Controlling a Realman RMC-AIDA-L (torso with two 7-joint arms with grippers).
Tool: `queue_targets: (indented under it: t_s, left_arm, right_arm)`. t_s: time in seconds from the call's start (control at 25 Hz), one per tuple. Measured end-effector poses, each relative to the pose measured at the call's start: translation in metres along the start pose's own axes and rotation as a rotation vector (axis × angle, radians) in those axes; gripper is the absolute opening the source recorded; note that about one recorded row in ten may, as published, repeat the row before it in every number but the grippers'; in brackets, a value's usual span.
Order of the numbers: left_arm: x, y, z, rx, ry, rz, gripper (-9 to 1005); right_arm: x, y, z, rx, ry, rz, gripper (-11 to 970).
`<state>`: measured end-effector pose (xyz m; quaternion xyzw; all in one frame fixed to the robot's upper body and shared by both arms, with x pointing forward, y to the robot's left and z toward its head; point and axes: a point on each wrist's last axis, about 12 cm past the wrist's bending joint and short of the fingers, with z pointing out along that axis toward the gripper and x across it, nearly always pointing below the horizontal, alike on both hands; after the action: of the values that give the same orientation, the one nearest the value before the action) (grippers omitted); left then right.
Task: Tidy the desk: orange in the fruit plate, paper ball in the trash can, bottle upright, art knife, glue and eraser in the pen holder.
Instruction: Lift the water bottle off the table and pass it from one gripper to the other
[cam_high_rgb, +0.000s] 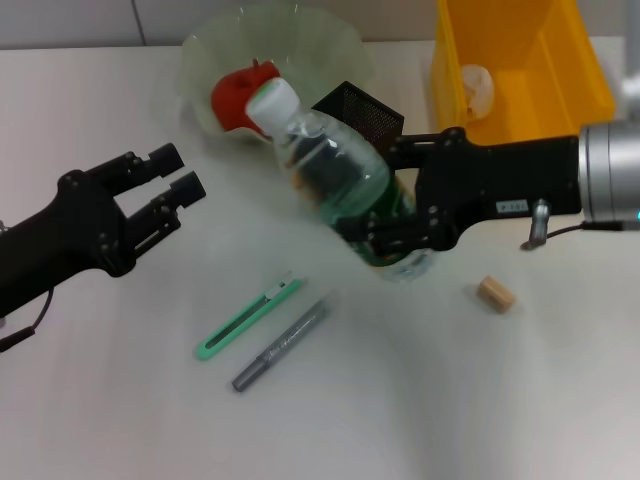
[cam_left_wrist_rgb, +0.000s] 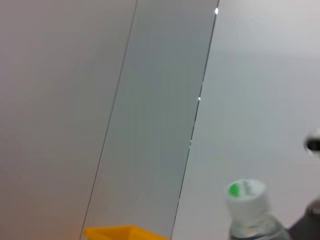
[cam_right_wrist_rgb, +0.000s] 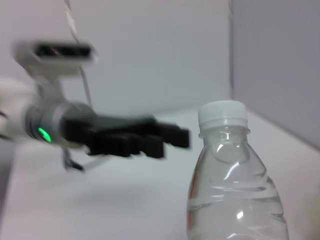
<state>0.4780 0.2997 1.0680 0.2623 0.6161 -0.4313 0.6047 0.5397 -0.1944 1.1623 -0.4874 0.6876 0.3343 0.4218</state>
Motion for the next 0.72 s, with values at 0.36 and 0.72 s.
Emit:
queue_targets:
  t_s: [0.36, 0.72]
  left_arm:
    - [-0.005, -0.001, 0.000, 0.014, -0.036, -0.034, 447]
    - [-0.011, -0.003, -0.001, 0.038, -0.086, -0.039, 448]
  right_arm:
    - [0.035, 0.008, 0.022, -0.092, -0.296, -0.069, 760]
    - [0.036, 0.006, 0.033, -0.122, -0.288, -0.049, 760]
